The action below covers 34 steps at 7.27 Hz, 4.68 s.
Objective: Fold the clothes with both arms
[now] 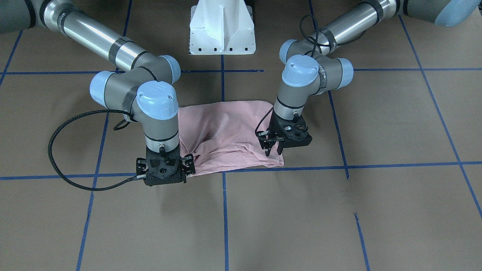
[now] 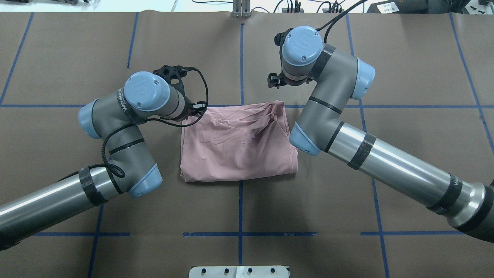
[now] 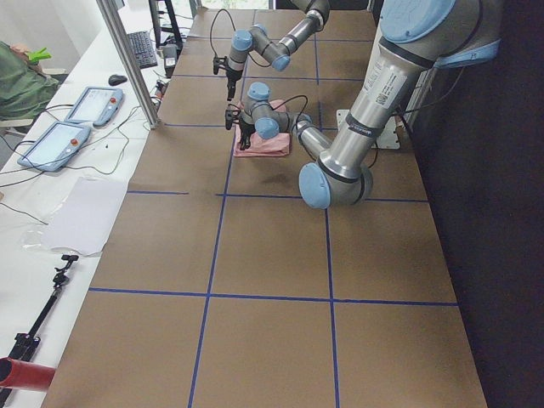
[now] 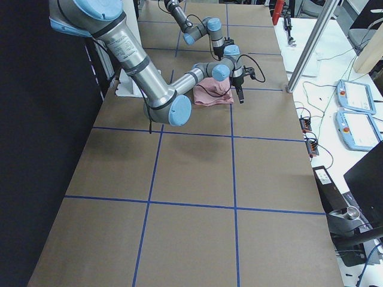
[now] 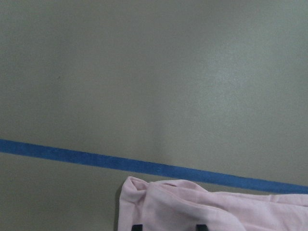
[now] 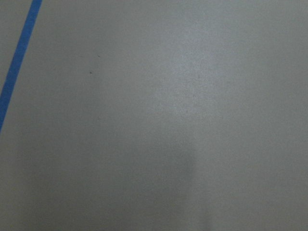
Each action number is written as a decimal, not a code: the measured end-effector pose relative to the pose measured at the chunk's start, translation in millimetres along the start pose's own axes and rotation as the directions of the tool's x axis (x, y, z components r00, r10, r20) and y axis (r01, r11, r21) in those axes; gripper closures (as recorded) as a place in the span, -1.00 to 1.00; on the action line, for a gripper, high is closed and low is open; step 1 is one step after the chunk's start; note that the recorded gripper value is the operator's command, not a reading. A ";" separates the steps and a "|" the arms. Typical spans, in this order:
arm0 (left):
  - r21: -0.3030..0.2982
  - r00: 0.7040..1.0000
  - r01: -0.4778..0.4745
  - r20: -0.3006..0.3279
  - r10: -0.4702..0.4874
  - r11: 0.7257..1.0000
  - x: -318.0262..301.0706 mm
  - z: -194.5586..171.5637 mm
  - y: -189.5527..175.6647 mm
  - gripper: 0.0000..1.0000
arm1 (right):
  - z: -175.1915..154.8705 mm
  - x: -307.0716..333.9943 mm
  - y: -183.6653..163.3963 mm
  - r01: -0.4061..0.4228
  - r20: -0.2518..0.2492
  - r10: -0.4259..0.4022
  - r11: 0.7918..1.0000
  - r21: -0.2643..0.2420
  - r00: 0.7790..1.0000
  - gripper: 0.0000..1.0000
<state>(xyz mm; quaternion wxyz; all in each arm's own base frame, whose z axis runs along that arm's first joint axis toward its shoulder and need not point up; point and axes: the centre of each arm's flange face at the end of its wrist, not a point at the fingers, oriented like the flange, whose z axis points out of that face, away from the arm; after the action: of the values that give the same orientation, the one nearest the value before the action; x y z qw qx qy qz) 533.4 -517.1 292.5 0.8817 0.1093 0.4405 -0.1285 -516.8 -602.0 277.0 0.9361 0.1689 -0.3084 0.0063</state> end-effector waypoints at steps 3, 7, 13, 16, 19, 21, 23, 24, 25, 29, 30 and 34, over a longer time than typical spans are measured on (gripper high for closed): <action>-0.009 1.000 -0.007 0.001 0.007 1.000 2.3 4.9 7.0 0.73 | 2.0 1.9 1.2 0.000 -0.003 0.000 1.000 -0.002 1.000 -1.00; -0.006 1.000 -0.025 0.001 0.025 1.000 -0.3 6.0 6.6 1.00 | 2.4 2.3 1.5 0.000 -0.004 0.000 1.000 -0.003 1.000 -1.00; 0.004 0.993 -0.119 0.011 0.119 0.993 -21.6 8.3 -0.6 0.23 | 2.9 2.8 1.9 0.000 -0.003 0.000 1.000 -0.002 1.000 -1.00; 0.004 0.993 -0.120 0.011 0.120 0.993 -23.2 9.0 0.0 1.00 | 3.3 3.3 2.0 0.001 -0.003 -0.001 1.000 -0.001 1.000 -1.00; 0.008 0.992 -0.122 -0.004 0.122 0.992 -22.4 7.6 0.4 1.00 | 3.6 3.6 2.1 0.001 -0.003 -0.001 1.000 -0.001 1.000 -1.00; 0.017 0.990 -0.139 0.003 0.139 0.990 -32.3 7.3 -7.0 1.00 | 3.5 3.5 2.1 -0.001 -0.003 0.001 1.000 -0.001 1.000 -1.00; 0.045 0.981 -0.195 0.010 0.195 0.980 -60.9 5.3 -26.1 1.00 | -0.9 -5.4 5.7 -0.033 0.010 0.033 0.999 0.000 0.999 -1.00; 0.054 0.978 -0.210 0.008 0.210 0.976 -70.7 4.3 -31.6 -0.95 | -5.5 -18.3 14.8 -0.060 0.028 0.060 0.998 -0.003 0.998 -0.96; 0.059 0.975 -0.221 0.006 0.221 0.974 -74.6 3.5 -34.1 -1.00 | -8.4 -33.1 27.0 -0.091 0.046 0.091 0.996 -0.010 0.995 -0.63; 0.063 0.971 -0.240 -0.001 0.241 0.969 -74.9 0.0 -35.0 -1.00 | -14.6 -88.5 73.4 -0.192 0.151 0.194 0.981 -0.031 0.969 -0.01; 0.064 0.971 -0.239 -0.002 0.239 0.969 -74.7 -0.6 -34.9 -1.00 | -14.9 -95.4 79.7 -0.204 0.157 0.207 0.978 -0.037 0.966 0.50; 0.067 0.973 -0.229 -0.006 0.230 0.971 -74.9 -3.0 -34.4 -1.00 | -17.1 -107.3 82.4 -0.277 0.153 0.278 0.960 -0.028 0.948 1.00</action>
<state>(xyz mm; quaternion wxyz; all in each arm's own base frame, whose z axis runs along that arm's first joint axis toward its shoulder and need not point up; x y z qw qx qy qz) 476.7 -538.8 348.3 0.8836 0.1893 0.4264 -0.0392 -603.4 -508.9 227.7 0.8995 0.1210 -0.4013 0.1236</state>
